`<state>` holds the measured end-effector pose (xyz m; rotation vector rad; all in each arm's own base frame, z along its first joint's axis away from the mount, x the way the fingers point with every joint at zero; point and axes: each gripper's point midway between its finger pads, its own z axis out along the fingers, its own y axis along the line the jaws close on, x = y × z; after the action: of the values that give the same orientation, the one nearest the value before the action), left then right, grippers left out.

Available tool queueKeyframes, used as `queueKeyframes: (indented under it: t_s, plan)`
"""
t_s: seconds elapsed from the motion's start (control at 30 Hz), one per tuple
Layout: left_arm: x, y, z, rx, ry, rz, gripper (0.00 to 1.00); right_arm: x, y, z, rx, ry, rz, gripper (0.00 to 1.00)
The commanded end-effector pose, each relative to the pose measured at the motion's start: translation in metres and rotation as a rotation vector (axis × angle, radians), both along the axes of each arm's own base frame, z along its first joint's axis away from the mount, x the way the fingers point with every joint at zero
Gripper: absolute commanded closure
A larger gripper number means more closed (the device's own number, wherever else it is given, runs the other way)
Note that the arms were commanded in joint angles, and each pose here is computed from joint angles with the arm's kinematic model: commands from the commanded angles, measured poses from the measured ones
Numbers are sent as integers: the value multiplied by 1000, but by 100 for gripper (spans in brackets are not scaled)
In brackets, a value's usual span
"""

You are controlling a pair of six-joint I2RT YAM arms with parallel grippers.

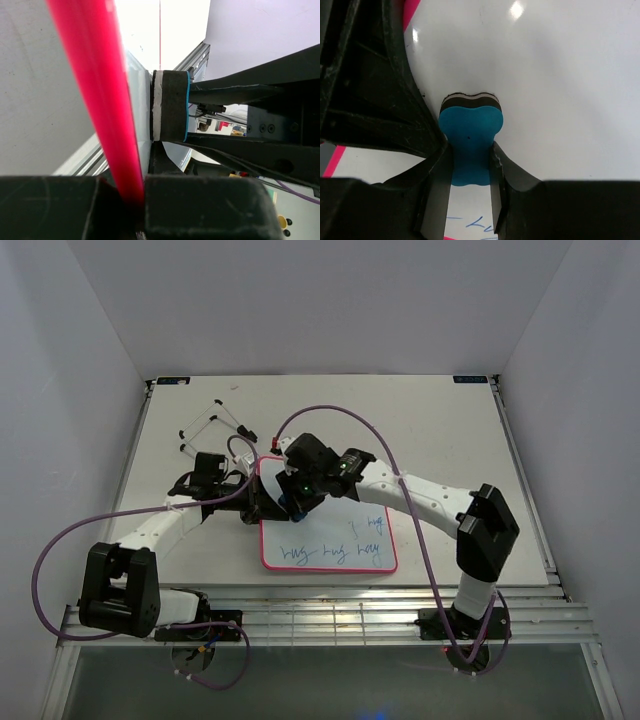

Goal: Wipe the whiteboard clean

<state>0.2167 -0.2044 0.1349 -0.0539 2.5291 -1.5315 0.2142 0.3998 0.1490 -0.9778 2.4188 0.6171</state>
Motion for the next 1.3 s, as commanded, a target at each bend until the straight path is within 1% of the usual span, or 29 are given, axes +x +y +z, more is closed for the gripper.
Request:
queueKeyframes:
  t_s: [0.0,0.03,0.07,0.1,0.13,0.17,0.2,0.23,0.27,0.3,0.37,0.4,0.5,0.53,0.6,0.63,0.7,0.73,0.77,0.8,0.9,0.93,0.97,1.07,1.2,1.23,1.27]
  plan:
    - [37,9,2,147,-305,49,100,-22,-36,-55,-106,103,8,88]
    - [38,11,3,153,-308,57,100,-22,-50,-65,-119,114,-13,88]
    - [39,12,4,159,-312,65,100,-23,-81,-86,-145,145,-60,88]
    - [41,15,3,175,-312,80,100,-28,-95,-96,-147,178,-77,88]
    - [43,17,3,182,-315,90,100,-30,-111,-105,-152,196,-102,88]
    - [44,19,5,186,-322,104,100,-22,-132,-105,-130,199,-160,88]
    - [46,21,5,196,-328,116,100,-36,-158,-129,-163,246,-184,88]
    - [47,22,5,198,-327,125,100,-37,-174,-135,-168,258,-217,87]
    - [49,24,6,199,-329,136,100,-29,-195,-137,-155,261,-283,87]
    - [50,25,6,199,-327,141,100,-39,-214,-151,-178,302,-308,87]
    - [52,29,5,202,-319,162,100,-31,-242,-159,-182,332,-401,87]
    - [52,29,5,192,-313,159,100,-28,-247,-159,-183,337,-427,87]
    - [51,27,4,175,-303,146,100,-29,-228,-157,-134,372,-361,87]
    - [50,27,4,173,-301,142,100,-22,-220,-151,-131,354,-347,88]
    - [49,26,3,171,-300,132,100,-27,-196,-144,-119,345,-270,88]
    - [49,26,3,171,-300,132,100,-28,-175,-132,-88,324,-210,88]
    - [50,26,3,172,-304,134,100,-34,-147,-114,-19,315,-149,88]
    - [50,26,2,173,-301,134,100,-45,-129,-104,13,307,-85,88]
    - [50,26,1,174,-297,135,100,-47,-112,-89,75,280,-43,88]
    - [49,27,1,176,-294,136,100,-56,-99,-78,121,289,2,88]
    - [50,28,0,183,-291,141,100,-85,-70,-58,220,303,113,88]
    - [50,27,0,182,-294,141,100,-91,-67,-57,228,310,129,87]
    - [50,28,0,184,-293,142,100,-96,-66,-60,218,314,140,87]
    - [51,28,0,183,-293,143,100,-78,-92,-89,72,274,22,87]
    - [50,28,-1,183,-292,139,100,-46,-145,-120,-67,275,-153,87]
    - [50,27,-1,179,-290,134,100,-35,-165,-127,-89,290,-224,88]
    - [49,27,-1,177,-291,131,100,-29,-176,-131,-104,292,-249,87]
